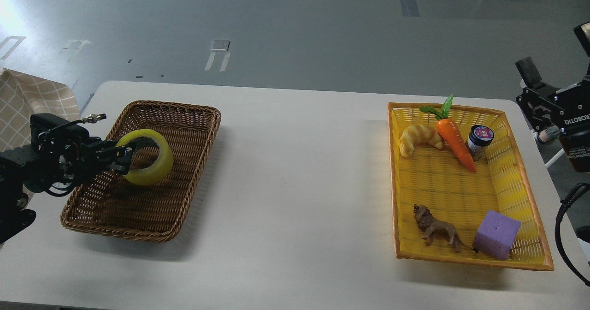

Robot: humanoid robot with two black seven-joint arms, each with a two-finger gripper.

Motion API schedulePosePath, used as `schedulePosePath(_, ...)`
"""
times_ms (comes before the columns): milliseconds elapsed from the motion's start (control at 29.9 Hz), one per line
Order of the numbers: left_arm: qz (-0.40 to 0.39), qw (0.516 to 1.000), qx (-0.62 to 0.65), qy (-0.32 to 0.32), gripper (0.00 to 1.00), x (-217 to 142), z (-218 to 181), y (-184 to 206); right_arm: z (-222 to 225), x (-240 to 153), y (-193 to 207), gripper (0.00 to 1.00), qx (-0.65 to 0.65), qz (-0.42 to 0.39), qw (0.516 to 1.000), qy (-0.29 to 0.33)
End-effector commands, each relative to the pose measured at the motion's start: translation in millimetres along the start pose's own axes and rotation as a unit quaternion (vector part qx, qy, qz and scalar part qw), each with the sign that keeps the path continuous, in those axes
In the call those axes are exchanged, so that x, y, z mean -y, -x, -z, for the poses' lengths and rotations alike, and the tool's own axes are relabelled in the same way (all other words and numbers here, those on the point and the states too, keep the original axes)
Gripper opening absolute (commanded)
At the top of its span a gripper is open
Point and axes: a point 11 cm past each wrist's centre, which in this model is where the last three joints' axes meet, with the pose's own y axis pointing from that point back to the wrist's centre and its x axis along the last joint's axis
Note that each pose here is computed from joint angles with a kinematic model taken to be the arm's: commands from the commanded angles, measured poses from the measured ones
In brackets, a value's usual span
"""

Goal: Place and transfer tape with both arms
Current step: 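Lower the tape roll into the basket and open the left gripper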

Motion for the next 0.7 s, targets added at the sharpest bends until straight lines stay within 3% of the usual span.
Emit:
schedulePosePath(0,-0.001,1.0,-0.005,0.013,0.23,4.1,-7.7,1.8,-1.4,-2.4,0.5,1.0,0.002,-0.001,1.0,0.002)
schedulePosePath(134,-0.005,1.0,-0.008,0.021,0.33,6.0,-5.6,4.4,-0.9,-3.0,-0.4,1.0,0.0,-0.002,1.0,0.002)
schedulePosePath(201,-0.008,1.0,-0.009,0.026,0.47,7.3,-5.7,6.0,0.3,-3.0,-2.3,1.0,-0.001,-0.005,1.0,0.001)
schedulePosePath(234,-0.009,1.0,-0.01,0.027,0.6,7.8,-4.7,6.8,0.0,-3.5,-2.2,1.0,-0.001,-0.005,1.0,0.002)
schedulePosePath(468,-0.009,0.999,-0.009,0.044,0.74,6.7,-0.6,9.6,0.0,-3.2,-1.5,1.0,0.0,-0.005,1.0,0.0)
schedulePosePath(568,-0.013,0.999,-0.01,0.041,0.95,5.8,2.0,7.9,-0.4,-3.4,-1.8,1.0,0.0,-0.006,1.0,0.001)
schedulePosePath(668,-0.028,0.999,-0.009,0.032,0.96,4.2,8.8,2.7,-1.5,-3.7,-0.8,1.0,0.002,-0.005,1.0,0.002)
